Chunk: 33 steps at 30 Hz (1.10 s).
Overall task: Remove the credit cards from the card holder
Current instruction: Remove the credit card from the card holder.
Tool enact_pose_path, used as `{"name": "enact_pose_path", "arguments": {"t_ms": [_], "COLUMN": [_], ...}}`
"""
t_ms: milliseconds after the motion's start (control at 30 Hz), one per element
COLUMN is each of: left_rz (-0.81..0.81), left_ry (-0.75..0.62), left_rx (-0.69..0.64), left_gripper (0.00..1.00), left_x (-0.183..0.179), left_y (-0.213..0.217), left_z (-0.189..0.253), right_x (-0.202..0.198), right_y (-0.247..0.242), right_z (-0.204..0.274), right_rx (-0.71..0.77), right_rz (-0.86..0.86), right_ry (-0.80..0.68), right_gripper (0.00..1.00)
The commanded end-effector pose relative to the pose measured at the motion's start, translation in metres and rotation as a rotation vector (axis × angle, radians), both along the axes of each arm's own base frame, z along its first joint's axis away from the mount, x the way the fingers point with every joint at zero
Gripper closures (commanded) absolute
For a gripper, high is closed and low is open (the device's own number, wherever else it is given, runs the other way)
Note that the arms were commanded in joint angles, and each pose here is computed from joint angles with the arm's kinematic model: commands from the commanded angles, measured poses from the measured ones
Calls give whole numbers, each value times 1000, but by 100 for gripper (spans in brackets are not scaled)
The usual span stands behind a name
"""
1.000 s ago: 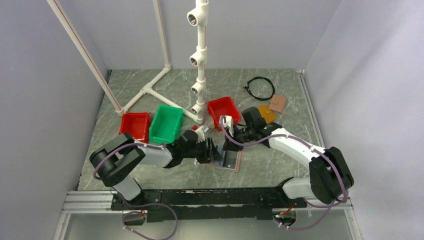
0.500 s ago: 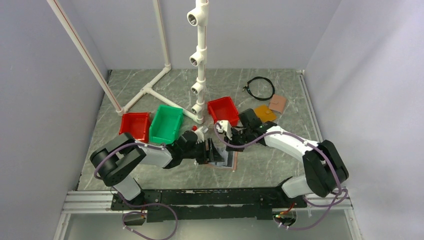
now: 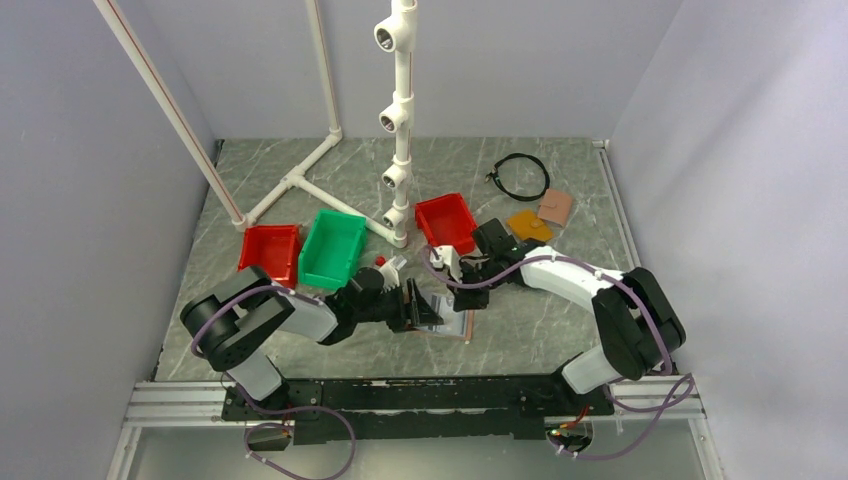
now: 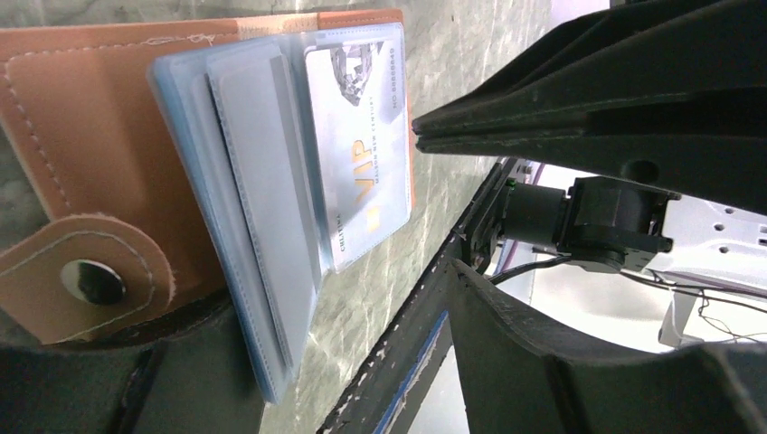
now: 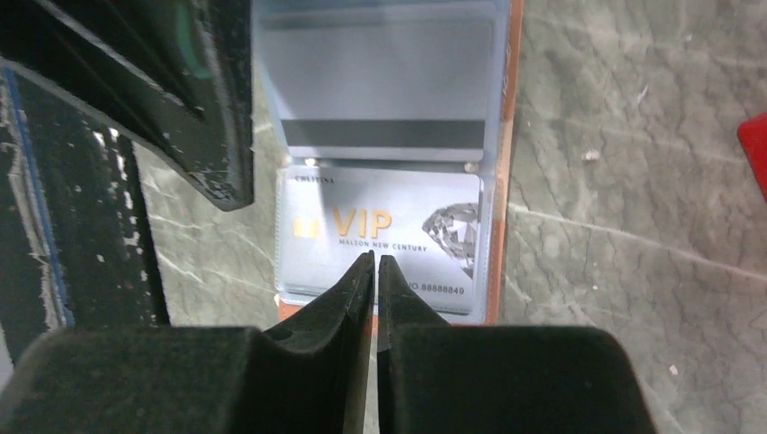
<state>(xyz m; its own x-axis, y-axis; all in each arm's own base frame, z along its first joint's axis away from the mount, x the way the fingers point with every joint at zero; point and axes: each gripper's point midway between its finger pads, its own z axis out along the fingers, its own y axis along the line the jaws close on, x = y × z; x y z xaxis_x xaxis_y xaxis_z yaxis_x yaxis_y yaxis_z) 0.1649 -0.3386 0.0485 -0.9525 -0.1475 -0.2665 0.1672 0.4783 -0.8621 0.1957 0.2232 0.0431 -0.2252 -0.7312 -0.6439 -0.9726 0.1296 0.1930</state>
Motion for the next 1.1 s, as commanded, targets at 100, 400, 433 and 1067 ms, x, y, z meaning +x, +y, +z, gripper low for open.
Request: {"name": "enact_pose_path", "arguments": {"t_ms": [100,400,433,1067], "left_rz": [49,116,119,170], "left_ry": [12,23,22,-10], "left_rx": [-115,-135,-134,-156], "left_gripper": [34,46,47,60], "left_x": [6,11,11,17], "left_y": [2,11,12,21], "left_z": [18,18,19,28], "right_x": [-3,7,8,8], "right_y": [24,17,16,14], "right_z": [25,6,5,0], "right_rx": [122,33,27,3], "right_rz": [-18,-89,-93,-100], "right_ry": [95,114,113,124], "right_gripper": [89,89,89,89]}}
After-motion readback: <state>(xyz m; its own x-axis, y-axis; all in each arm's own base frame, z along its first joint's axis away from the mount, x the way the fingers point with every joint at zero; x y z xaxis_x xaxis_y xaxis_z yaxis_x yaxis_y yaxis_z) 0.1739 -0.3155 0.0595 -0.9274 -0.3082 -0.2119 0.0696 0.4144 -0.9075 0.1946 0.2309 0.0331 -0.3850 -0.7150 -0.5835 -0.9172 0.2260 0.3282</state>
